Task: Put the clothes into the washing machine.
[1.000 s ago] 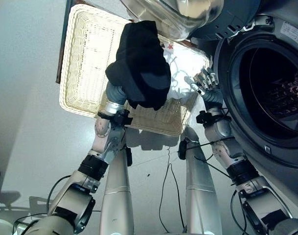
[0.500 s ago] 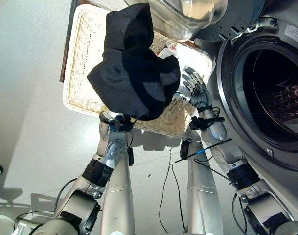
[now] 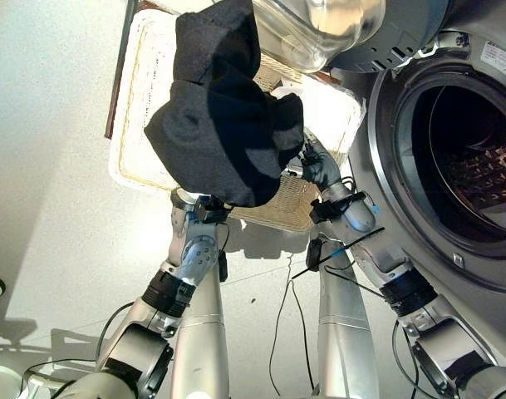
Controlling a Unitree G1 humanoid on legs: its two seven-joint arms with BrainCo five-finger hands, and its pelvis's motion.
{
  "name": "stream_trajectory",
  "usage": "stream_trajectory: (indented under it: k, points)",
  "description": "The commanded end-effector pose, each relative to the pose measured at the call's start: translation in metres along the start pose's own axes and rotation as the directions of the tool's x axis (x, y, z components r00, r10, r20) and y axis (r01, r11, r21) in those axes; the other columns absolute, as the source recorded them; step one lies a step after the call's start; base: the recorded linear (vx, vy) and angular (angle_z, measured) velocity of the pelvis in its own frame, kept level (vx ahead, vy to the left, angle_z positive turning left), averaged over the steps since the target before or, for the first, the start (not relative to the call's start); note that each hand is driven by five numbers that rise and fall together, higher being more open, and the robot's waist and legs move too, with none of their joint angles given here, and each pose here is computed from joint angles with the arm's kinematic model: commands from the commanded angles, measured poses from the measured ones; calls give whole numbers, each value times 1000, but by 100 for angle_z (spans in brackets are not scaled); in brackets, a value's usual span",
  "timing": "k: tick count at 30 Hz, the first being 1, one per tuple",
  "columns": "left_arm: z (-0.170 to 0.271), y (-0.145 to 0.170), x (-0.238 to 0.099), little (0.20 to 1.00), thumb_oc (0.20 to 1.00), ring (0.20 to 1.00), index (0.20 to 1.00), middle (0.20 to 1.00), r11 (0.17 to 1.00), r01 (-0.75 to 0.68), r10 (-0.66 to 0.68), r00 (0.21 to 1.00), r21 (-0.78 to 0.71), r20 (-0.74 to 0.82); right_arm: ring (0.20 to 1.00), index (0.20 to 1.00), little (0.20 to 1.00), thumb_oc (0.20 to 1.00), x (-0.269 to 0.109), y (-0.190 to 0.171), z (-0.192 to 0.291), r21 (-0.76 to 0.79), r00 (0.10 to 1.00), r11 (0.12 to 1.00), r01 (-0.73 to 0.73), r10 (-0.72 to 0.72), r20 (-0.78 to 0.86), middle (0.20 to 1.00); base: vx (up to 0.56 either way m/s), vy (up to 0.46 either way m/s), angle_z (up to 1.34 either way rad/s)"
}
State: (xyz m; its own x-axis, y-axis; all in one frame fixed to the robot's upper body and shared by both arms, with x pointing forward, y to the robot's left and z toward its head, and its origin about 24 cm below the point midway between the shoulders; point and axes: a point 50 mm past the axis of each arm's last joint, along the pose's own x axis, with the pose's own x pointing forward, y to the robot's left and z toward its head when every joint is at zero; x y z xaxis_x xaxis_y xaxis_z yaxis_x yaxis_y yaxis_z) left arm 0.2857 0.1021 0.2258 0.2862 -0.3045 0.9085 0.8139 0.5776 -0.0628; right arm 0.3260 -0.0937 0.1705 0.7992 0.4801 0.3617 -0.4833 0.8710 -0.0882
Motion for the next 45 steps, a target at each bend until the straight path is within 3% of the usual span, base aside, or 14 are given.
stream_trajectory:
  k: [1,6,7,11,12,18,22,40,45]
  points:
    - [25,-23,24,200,200,200,200,200,991,122,-131,978,62,160,1000,1000,1000,1000,5,32,16,136,977,968,-211,203,70,1000,0,0,0]
    - [28,-27,24,200,200,200,200,200,970,96,-130,981,222,146,1000,1000,1000,1000,3,43,15,249,954,921,-301,293,67,1000,0,0,0]
    - [28,-29,24,200,200,200,200,200,950,89,-133,983,299,130,1000,1000,1000,1000,1,48,15,333,937,877,-347,340,79,1000,0,0,0]
    - [25,-28,22,200,200,200,200,200,938,84,-122,988,336,95,1000,1000,1000,1000,-3,56,13,450,911,797,-402,397,110,1000,36,-23,3]
    - [23,-28,22,200,200,200,200,200,923,80,-116,990,377,74,1000,1000,1000,1000,-3,60,16,517,889,732,-443,432,149,1000,-36,-4,1]
    - [12,-29,21,200,200,200,200,200,847,124,-125,992,516,-33,1000,1000,1000,1000,-6,70,25,608,843,598,-523,470,263,1000,-4,-3,0]
    - [9,-25,19,200,200,200,200,200,836,144,-125,990,530,-73,1000,1000,1000,1000,-9,68,27,623,836,569,-537,462,298,1000,13,5,0]
    - [3,-20,21,200,200,200,200,200,524,292,-198,955,800,-219,1000,1000,1000,1000,-10,32,51,609,828,569,-552,287,483,1000,0,0,0]
    - [5,-17,20,200,200,200,200,200,477,293,-195,955,829,-225,1000,1000,1000,1000,-13,26,53,607,820,565,-558,263,509,1000,9,1,0]
